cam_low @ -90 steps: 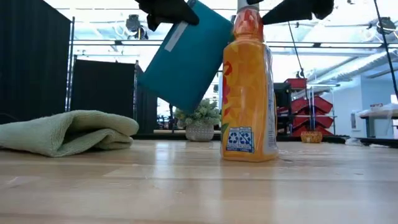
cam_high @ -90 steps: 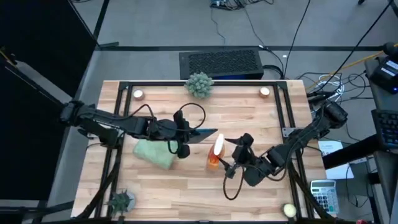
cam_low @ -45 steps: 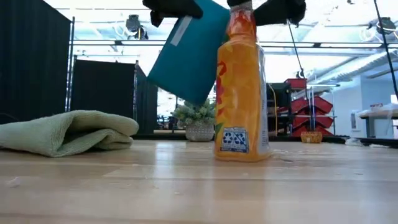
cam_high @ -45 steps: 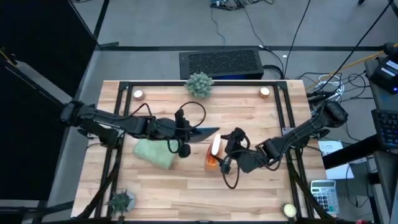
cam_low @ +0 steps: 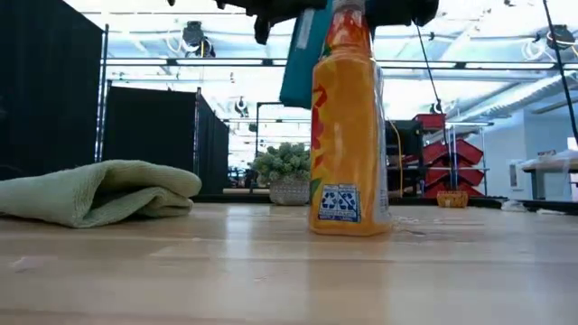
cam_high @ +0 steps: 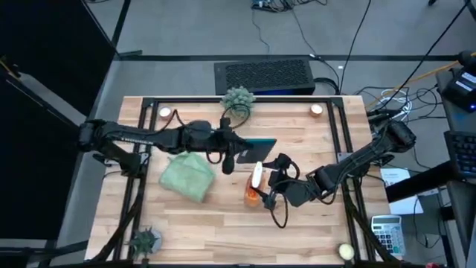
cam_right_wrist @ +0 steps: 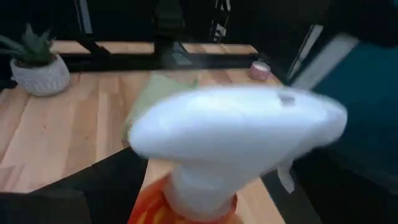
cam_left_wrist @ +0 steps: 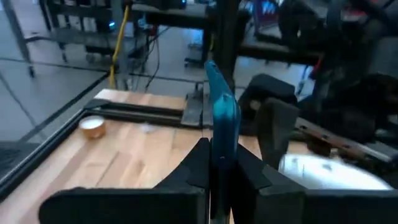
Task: Apply microfiber cloth
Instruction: Spray the back of the blue tablet using the orange spray bottle
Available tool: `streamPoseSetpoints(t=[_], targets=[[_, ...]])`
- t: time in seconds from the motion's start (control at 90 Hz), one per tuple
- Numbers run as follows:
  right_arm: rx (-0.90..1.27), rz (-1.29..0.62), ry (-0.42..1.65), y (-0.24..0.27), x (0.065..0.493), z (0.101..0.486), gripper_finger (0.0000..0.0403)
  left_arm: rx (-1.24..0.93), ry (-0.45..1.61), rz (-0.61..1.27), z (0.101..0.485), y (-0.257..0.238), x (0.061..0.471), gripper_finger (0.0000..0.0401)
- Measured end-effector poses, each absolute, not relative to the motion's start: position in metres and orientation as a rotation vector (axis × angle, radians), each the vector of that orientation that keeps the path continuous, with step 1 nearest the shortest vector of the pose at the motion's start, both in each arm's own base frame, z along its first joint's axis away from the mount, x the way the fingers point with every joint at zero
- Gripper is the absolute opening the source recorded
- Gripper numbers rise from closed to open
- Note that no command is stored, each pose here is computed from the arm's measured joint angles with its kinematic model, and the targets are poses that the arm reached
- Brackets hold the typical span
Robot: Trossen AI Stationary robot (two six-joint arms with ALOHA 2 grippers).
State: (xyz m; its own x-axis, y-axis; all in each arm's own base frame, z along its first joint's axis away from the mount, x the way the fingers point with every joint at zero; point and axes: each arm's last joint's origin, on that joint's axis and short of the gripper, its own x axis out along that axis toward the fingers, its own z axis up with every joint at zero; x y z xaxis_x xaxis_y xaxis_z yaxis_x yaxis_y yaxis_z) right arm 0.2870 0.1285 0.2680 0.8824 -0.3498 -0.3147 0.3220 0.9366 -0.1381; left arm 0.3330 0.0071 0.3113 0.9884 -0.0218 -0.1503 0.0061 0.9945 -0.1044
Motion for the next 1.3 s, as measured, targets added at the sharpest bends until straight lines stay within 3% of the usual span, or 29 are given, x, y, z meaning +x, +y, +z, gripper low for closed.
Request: streamPoseSetpoints(t=[0.378,0.522,0.733,0.833,1.3], targets=[[-0.055,-0.299,0.354,0.117,0.294,0.269,0.0357,-0.129,0.155,-0.02,0.311,0.007,0.333,0.0011],[-0.058,-0.301,0.358,0.117,0.294,0.268,0.0312,-0.128,0.155,-0.019,0.311,0.008,0.333,0.0011],[-0.054,-0.328,0.366,0.116,0.293,0.267,0.0204,-0.124,0.155,-0.018,0.311,0.008,0.333,0.0011],[-0.065,-0.323,0.37,0.116,0.293,0.267,0.0184,-0.124,0.155,-0.018,0.311,0.008,0.333,0.0011],[-0.079,-0.307,0.406,0.119,0.286,0.267,0.0315,-0.09,0.247,0.085,0.305,0.015,0.328,0.0011]])
